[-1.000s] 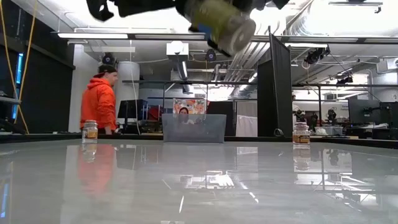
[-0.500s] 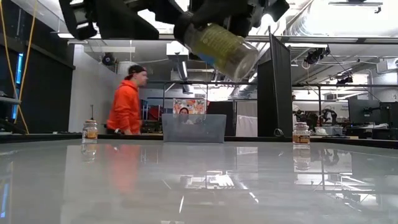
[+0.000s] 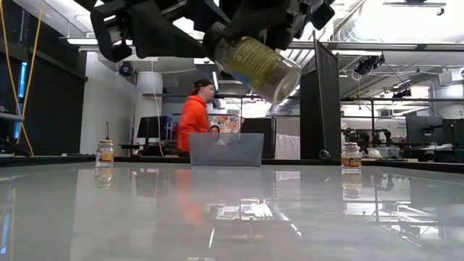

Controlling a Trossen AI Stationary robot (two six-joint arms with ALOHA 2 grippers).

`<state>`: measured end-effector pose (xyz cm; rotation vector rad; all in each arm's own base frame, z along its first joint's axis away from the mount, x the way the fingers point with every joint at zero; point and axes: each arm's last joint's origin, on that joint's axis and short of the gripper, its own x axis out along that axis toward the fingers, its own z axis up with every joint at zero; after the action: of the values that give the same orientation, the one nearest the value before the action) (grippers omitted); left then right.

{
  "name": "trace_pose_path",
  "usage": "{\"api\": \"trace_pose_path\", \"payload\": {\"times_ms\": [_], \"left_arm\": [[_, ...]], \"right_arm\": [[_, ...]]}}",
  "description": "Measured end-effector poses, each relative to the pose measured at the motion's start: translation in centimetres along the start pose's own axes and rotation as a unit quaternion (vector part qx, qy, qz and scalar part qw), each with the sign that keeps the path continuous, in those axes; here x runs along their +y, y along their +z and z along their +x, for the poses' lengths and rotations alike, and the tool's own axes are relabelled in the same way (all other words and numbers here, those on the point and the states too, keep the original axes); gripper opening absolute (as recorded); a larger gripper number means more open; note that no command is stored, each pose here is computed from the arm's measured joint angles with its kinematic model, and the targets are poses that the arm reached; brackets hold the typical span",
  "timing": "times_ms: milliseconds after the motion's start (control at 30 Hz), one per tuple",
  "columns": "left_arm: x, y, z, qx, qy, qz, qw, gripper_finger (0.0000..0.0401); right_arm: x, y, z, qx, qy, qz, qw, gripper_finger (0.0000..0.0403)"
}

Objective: Sort spices by type
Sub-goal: Put the black seasoning bottle into the white bin

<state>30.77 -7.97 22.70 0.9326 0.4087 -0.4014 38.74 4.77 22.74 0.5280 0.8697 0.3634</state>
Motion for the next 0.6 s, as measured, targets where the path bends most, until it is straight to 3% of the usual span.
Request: {"api": "trace_pose_path", "payload": {"times_ms": [267,600], "left_arm": [[-0.4,-0.3,0.7,0.0,-0.016,0.012,1.0,0.0282],[-0.3,-0.2,1.3,-0.018,-0.004,-0.012,1.0,0.0276]], "right_arm": [[0.2,0.5,0.0,-0.021,0.011,-0.024,0.999,0.0195],[0.3,0.5,0.0,-0.021,0.012,-0.028,0.999,0.0195]]}}
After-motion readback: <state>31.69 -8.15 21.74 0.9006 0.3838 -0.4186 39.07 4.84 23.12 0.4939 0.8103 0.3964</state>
